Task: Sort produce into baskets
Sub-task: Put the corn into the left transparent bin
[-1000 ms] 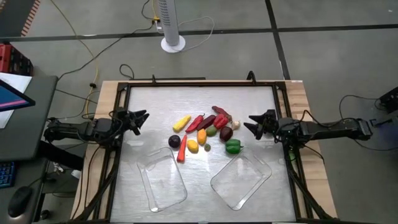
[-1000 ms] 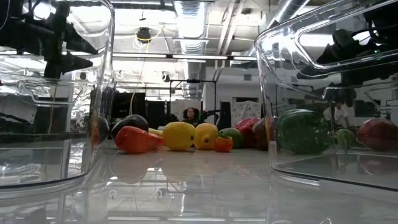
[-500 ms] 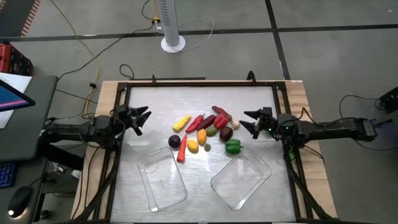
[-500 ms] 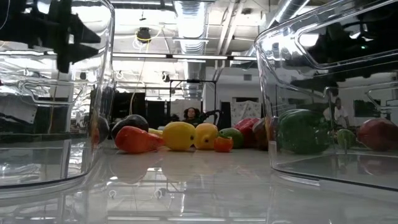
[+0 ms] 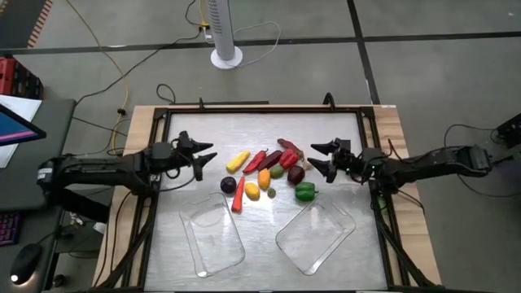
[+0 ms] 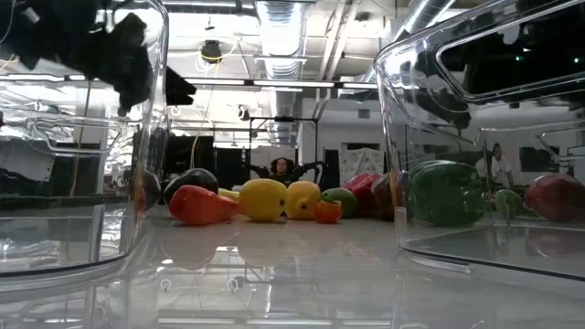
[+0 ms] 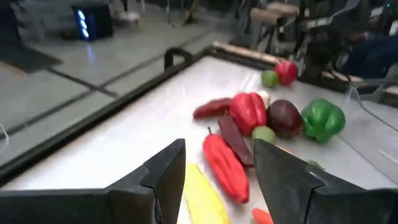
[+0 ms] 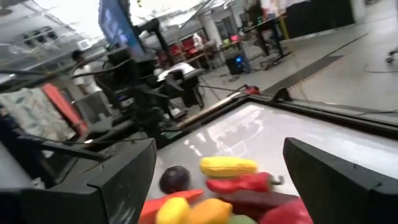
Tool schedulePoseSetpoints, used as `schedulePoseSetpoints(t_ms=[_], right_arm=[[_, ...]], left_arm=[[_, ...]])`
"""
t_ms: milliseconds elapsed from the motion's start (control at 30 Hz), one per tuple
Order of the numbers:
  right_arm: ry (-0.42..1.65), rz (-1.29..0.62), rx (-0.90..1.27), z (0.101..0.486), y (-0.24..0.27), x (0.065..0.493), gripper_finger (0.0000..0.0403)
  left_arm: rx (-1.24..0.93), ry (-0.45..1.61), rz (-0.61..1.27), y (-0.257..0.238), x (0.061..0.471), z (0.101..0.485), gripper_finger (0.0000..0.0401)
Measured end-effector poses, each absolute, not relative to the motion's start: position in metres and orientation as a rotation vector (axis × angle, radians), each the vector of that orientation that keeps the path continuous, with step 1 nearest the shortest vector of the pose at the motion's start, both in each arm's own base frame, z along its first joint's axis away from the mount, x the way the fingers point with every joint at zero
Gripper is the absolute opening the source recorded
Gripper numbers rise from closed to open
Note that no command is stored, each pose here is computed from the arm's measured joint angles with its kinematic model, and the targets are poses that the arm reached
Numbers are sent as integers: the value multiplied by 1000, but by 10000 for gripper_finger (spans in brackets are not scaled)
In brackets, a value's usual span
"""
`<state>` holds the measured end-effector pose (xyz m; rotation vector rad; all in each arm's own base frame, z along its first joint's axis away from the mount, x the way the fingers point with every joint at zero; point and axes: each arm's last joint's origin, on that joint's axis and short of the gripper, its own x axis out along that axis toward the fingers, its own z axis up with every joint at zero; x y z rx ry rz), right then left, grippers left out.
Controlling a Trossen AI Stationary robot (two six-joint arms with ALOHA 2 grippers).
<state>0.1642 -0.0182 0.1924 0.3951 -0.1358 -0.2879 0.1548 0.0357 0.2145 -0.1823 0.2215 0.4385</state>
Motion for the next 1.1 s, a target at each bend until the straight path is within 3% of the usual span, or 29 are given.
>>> schedulePoseSetpoints(t_ms=[300,567,833,967,1100], right_arm=[[-35,-262,290,200,-4,201,361],[21,-272,239,196,-5,206,357],[25,-265,203,200,-6,202,356],[37,-265,198,199,-6,201,356],[34,-258,199,200,-5,202,356]], left_arm=[[-208,559,481,51,218,226,184],[-273,937,454,86,278,206,244],[-345,1060,387,103,306,169,307],[-304,1100,467,107,305,160,309],[-289,1101,476,107,305,160,286]])
